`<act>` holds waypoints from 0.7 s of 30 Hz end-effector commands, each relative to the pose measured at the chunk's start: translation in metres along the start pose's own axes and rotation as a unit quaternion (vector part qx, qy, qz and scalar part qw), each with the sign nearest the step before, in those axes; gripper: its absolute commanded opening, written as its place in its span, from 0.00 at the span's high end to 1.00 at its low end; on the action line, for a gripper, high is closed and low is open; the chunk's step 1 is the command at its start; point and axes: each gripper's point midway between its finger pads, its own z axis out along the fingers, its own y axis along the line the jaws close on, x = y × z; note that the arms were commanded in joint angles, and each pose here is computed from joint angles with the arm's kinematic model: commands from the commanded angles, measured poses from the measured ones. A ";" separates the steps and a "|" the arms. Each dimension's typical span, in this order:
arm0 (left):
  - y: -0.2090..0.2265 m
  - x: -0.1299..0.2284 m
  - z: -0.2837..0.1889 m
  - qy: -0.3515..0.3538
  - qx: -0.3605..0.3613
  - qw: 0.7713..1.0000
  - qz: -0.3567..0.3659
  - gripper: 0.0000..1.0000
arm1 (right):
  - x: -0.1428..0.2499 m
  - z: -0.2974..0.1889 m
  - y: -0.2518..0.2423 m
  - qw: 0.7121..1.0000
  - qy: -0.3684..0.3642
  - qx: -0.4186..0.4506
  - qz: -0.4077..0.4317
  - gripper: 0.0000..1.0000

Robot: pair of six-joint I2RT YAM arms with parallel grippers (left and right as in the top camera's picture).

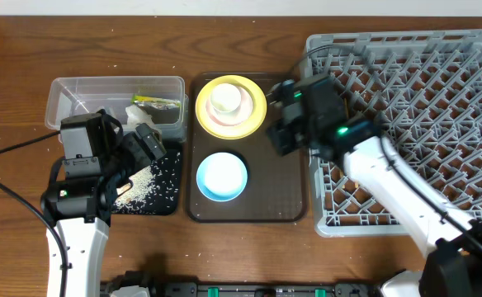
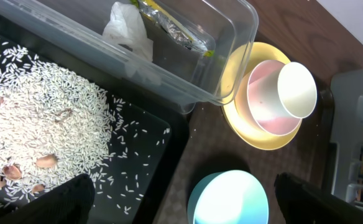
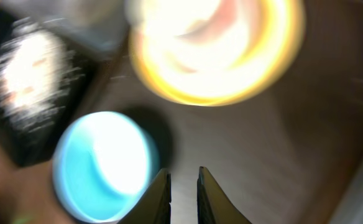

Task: Sort waste into correct bins and load items into the dishwasher rack
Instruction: 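Move the right gripper left to the light-blue bowl on brown tray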

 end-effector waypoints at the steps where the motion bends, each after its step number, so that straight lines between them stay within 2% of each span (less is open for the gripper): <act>1: -0.003 -0.008 -0.005 -0.010 0.003 1.000 0.007 0.04 | 0.001 0.003 0.052 0.997 0.000 -0.052 -0.049 0.87; 7: -0.003 -0.008 -0.005 -0.010 0.003 1.000 0.007 0.05 | 0.026 0.014 0.103 0.982 0.017 -0.060 -0.181 0.84; 12: -0.003 -0.008 -0.005 -0.011 0.003 1.000 0.007 0.04 | 0.055 0.016 0.133 0.937 0.040 -0.088 -0.337 0.82; 21: -0.003 -0.008 -0.005 -0.010 0.003 1.000 0.007 0.05 | 0.066 0.022 0.138 0.919 0.049 -0.080 -0.383 0.81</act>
